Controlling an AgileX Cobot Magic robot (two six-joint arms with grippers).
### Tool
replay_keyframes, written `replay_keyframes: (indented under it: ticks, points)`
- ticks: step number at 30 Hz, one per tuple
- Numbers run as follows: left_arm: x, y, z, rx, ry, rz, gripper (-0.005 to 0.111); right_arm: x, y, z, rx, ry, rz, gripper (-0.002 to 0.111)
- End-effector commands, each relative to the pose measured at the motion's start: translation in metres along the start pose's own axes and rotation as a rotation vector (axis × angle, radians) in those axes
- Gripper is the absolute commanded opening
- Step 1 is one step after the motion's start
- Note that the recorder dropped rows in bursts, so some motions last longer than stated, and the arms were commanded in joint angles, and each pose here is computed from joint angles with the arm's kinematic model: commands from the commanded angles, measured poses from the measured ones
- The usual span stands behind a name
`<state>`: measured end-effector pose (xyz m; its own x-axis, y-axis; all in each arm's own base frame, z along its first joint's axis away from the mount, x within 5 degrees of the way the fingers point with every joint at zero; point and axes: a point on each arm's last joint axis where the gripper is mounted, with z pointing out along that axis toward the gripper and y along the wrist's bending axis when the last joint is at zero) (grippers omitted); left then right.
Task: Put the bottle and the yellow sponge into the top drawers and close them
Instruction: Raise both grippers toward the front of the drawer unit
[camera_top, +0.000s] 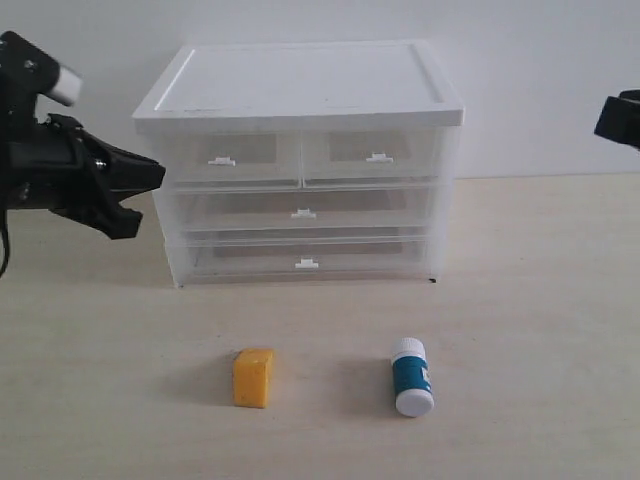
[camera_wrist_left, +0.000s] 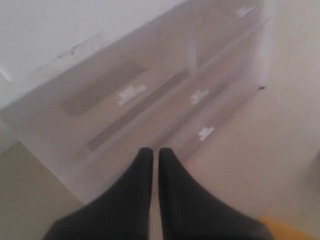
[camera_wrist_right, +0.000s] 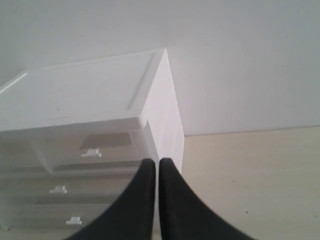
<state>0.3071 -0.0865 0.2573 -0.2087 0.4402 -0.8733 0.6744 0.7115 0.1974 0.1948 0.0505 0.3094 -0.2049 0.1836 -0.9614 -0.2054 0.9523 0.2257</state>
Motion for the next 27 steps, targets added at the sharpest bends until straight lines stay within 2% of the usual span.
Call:
replay_keyframes:
  ticks: [1, 3, 5, 7, 11, 14, 16, 22, 23, 25, 27]
  points:
    - [-0.007, -0.004, 0.020, -0.037, 0.004, 0.087, 0.008, 0.001, 0.000, 0.014, -0.004, -0.033, 0.009, 0.000]
    - [-0.009, -0.002, 0.026, -0.035, -0.002, 0.087, 0.016, 0.004, -0.001, 0.021, -0.002, -0.035, 0.011, 0.000]
    - [-0.011, 0.003, 0.033, -0.047, -0.018, 0.038, 0.021, 0.008, -0.002, 0.028, 0.002, -0.023, 0.014, 0.000]
    - [-0.010, 0.005, 0.039, -0.050, -0.016, 0.027, 0.022, 0.013, -0.003, 0.034, 0.007, -0.004, 0.028, 0.000]
    - [-0.007, 0.006, 0.046, -0.042, -0.011, 0.095, 0.024, 0.024, -0.005, 0.045, 0.011, 0.050, 0.031, 0.000]
    - [-0.006, 0.007, 0.046, -0.050, -0.010, 0.134, 0.035, 0.031, -0.003, 0.050, 0.006, 0.077, 0.036, 0.000]
    - [-0.007, 0.008, 0.046, -0.058, -0.011, 0.145, 0.043, 0.035, 0.003, 0.052, -0.021, 0.097, 0.036, 0.000]
    - [0.005, 0.013, 0.060, -0.102, -0.002, 0.081, 0.042, 0.054, 0.046, 0.063, -0.210, 0.141, 0.019, 0.000]
    - [0.009, 0.012, 0.063, -0.097, 0.008, 0.087, 0.042, 0.055, 0.049, 0.071, -0.227, 0.142, -0.060, 0.000]
    - [0.013, 0.012, 0.067, -0.091, 0.018, 0.102, 0.042, 0.054, 0.054, 0.081, -0.276, 0.121, -0.318, 0.007]
    - [0.015, 0.013, 0.069, -0.095, 0.013, 0.095, 0.042, 0.055, 0.058, 0.089, -0.316, 0.099, -0.559, 0.022]
